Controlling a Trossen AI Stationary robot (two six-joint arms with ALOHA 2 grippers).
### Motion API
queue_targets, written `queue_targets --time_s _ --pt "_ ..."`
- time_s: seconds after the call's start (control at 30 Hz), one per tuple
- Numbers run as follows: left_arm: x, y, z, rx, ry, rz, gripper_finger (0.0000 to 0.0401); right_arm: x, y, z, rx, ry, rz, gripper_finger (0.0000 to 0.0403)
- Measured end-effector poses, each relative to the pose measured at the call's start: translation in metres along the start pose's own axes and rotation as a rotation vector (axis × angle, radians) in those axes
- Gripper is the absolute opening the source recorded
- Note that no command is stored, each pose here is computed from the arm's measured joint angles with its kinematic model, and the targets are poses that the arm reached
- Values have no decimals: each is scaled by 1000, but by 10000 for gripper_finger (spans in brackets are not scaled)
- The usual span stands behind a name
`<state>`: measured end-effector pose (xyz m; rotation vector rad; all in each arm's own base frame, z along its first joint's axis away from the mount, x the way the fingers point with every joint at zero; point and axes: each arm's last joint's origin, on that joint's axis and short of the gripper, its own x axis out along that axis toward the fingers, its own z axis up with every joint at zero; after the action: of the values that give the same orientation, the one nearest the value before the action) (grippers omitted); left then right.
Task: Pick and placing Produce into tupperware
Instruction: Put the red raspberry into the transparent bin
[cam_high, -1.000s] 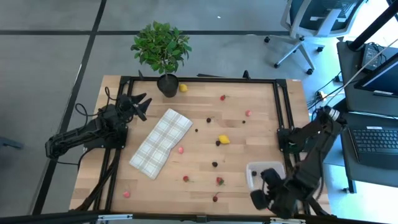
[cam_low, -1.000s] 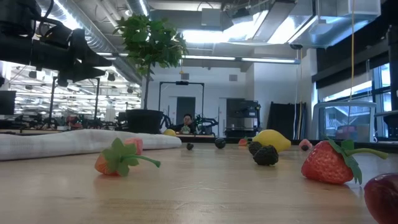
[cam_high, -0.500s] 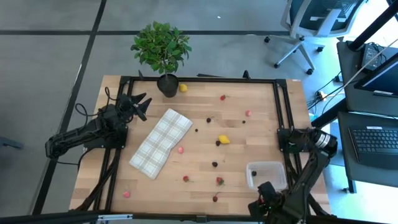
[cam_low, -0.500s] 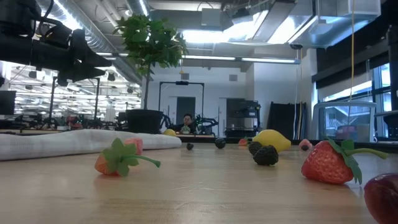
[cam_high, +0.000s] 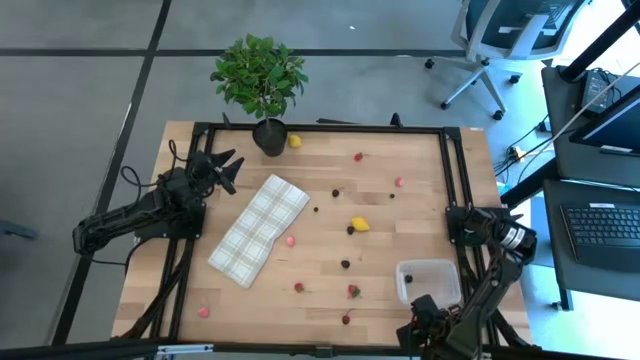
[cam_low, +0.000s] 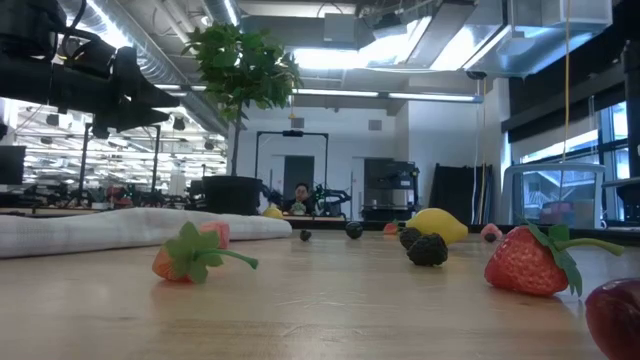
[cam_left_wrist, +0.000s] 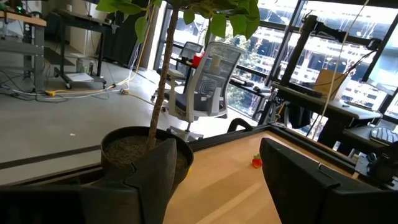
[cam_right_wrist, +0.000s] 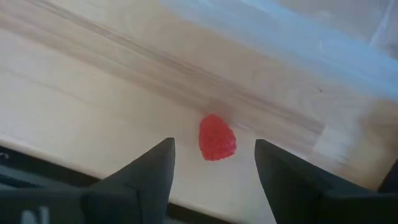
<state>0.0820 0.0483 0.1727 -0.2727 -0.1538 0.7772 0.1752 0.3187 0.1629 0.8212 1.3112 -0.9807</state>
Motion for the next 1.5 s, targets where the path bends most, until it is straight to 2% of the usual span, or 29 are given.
queue_targets --time_s 0.5,0.67,1.03,1.27,1.37,1.5 --pt "0 0 0 0 0 0 225 22 6 -4 5 -27 -36 218" --pt "0 0 0 0 0 0 225 22 6 -4 5 -20 -42 191" --pt "0 0 0 0 0 0 225 22 5 -4 3 -6 -58 100" --pt "0 0 0 1 0 0 225 22 6 -5 3 7 -65 96" --pt "0 0 0 1 0 0 225 15 10 -6 1 28 -45 96" --pt "0 0 0 1 0 0 225 -17 18 -4 -42 62 41 96"
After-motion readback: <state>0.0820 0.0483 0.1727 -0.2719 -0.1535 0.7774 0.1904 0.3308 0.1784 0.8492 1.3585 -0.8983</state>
